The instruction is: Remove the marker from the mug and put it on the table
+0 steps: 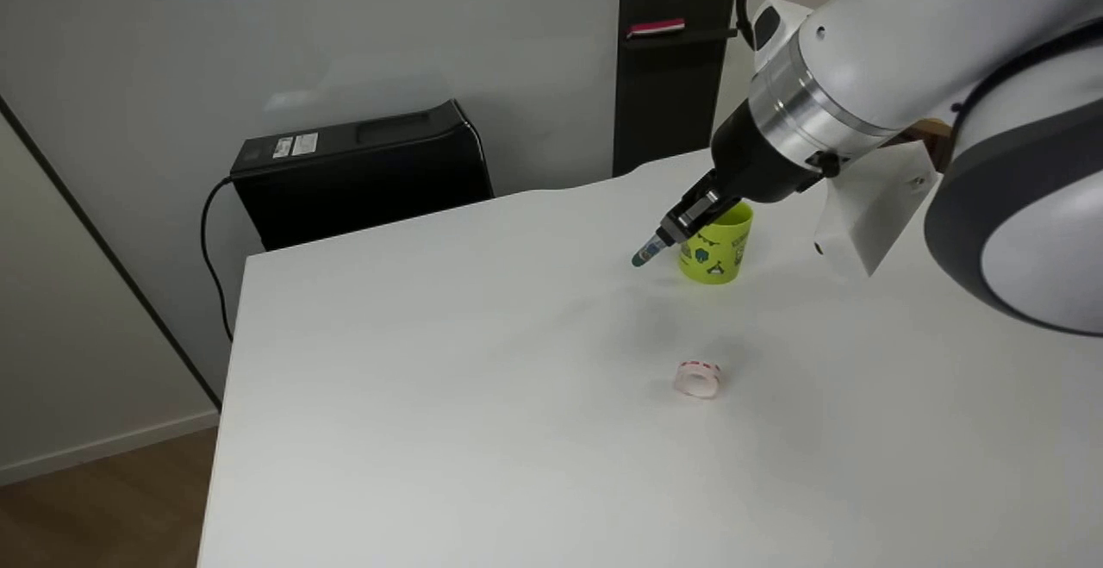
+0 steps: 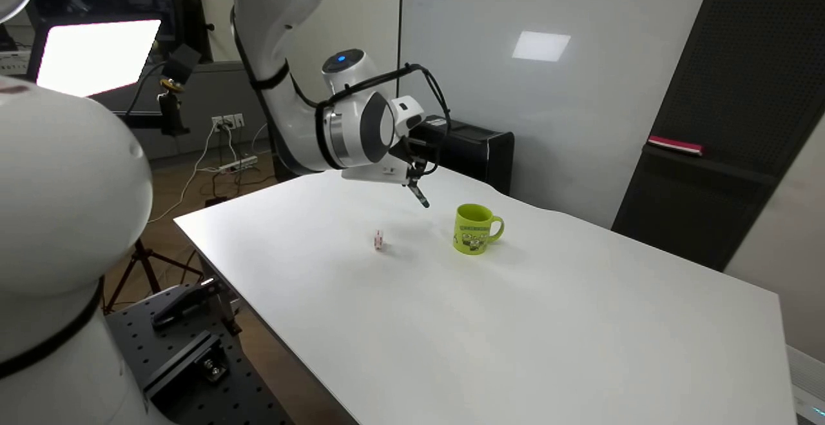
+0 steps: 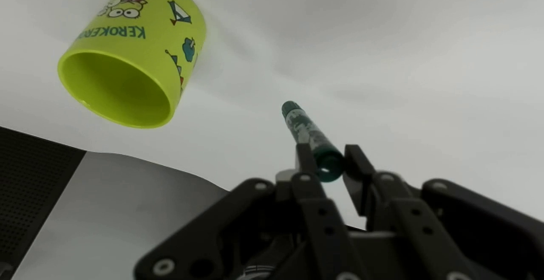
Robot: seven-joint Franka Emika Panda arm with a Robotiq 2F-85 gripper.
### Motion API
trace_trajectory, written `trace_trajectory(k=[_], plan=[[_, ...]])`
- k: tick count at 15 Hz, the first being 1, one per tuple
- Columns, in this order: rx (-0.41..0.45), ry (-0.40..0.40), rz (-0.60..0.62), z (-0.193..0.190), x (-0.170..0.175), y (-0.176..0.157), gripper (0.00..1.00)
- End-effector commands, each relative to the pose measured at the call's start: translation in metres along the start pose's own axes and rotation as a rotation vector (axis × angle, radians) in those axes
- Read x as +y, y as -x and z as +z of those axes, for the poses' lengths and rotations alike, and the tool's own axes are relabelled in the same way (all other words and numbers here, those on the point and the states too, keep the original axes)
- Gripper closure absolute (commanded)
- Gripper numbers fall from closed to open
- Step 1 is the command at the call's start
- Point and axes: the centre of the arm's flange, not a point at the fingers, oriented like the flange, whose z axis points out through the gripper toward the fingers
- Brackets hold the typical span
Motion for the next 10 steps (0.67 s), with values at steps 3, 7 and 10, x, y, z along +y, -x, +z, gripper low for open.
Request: trace_trajectory(k=[3, 7, 10], plan=[[-0.022, 0.003, 0.029, 0.009, -0.006, 0.024, 0.96], [-0.056, 0.014, 0.069, 0.016, -0.002, 0.034, 0.44], [-0.077, 0.013, 0.096, 0.019, 0.004, 0.039, 0.22]])
